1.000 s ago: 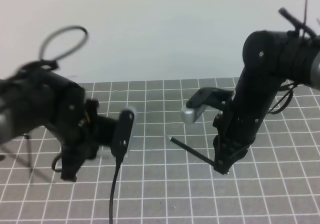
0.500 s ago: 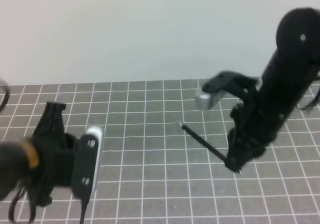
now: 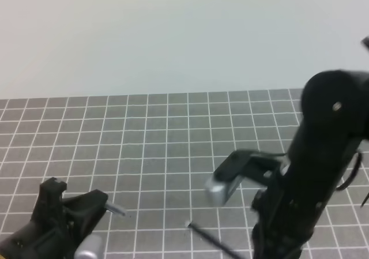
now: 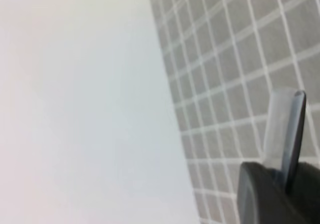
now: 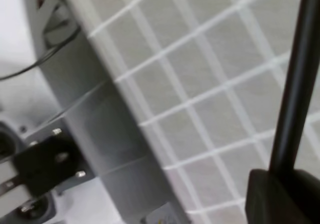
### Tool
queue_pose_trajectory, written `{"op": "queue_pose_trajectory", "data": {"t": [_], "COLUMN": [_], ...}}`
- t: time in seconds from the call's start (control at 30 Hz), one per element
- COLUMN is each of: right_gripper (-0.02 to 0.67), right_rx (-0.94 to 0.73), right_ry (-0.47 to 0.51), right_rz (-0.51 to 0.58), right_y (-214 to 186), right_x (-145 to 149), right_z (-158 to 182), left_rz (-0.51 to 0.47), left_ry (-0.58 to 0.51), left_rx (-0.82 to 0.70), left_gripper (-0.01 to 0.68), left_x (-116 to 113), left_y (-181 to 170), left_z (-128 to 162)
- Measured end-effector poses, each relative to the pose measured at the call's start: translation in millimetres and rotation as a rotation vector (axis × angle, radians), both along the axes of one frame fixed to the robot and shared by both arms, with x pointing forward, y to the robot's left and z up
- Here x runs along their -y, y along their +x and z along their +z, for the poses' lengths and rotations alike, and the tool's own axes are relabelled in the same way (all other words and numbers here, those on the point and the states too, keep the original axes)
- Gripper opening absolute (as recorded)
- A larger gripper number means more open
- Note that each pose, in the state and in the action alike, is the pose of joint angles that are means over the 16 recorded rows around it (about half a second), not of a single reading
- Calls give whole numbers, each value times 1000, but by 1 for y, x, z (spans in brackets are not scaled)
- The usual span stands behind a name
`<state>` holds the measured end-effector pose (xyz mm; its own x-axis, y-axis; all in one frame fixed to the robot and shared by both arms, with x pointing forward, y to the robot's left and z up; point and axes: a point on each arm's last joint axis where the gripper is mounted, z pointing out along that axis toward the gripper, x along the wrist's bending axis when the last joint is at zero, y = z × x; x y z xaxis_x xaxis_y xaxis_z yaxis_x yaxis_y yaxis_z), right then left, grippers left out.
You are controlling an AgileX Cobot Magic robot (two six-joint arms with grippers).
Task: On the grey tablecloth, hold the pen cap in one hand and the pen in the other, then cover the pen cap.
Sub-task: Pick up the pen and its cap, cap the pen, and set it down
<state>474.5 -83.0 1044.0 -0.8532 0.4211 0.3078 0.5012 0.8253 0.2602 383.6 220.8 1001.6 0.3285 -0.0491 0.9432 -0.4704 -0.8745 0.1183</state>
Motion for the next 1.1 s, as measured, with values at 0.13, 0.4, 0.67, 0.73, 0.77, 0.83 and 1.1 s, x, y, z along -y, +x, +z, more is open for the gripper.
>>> {"op": "queue_pose_trajectory", "data": {"t": [0.13, 0.4, 0.67, 0.73, 0.77, 0.83, 1.1], "right_gripper": [-4, -4, -4, -4, -4, -4, -3], "right_rx": [-12, -26, -11, -3, 1, 9, 30], "right_ry": [5, 29, 70, 82, 86, 93, 100], "right_rz": [53, 111, 145, 153, 157, 163, 174], "right_y": [-16, -32, -31, -31, -30, -29, -26], "right_x": [-13, -28, -32, -33, -34, -35, -37], "right_z": [0, 1, 10, 12, 13, 15, 19], "left_rz": [-38, -88, -100, -99, -99, -98, -94], "left_ry": [-5, -6, -6, -7, -7, -8, -25], "left_rx": [8, 6, 0, -1, -2, -3, -5], "left_gripper": [1, 1, 1, 1, 1, 1, 1], "left_x": [3, 9, 11, 11, 11, 11, 11], "left_y": [-6, -11, -13, -13, -13, -13, -13], "left_z": [-3, -4, -5, -5, -5, -5, -5]}}
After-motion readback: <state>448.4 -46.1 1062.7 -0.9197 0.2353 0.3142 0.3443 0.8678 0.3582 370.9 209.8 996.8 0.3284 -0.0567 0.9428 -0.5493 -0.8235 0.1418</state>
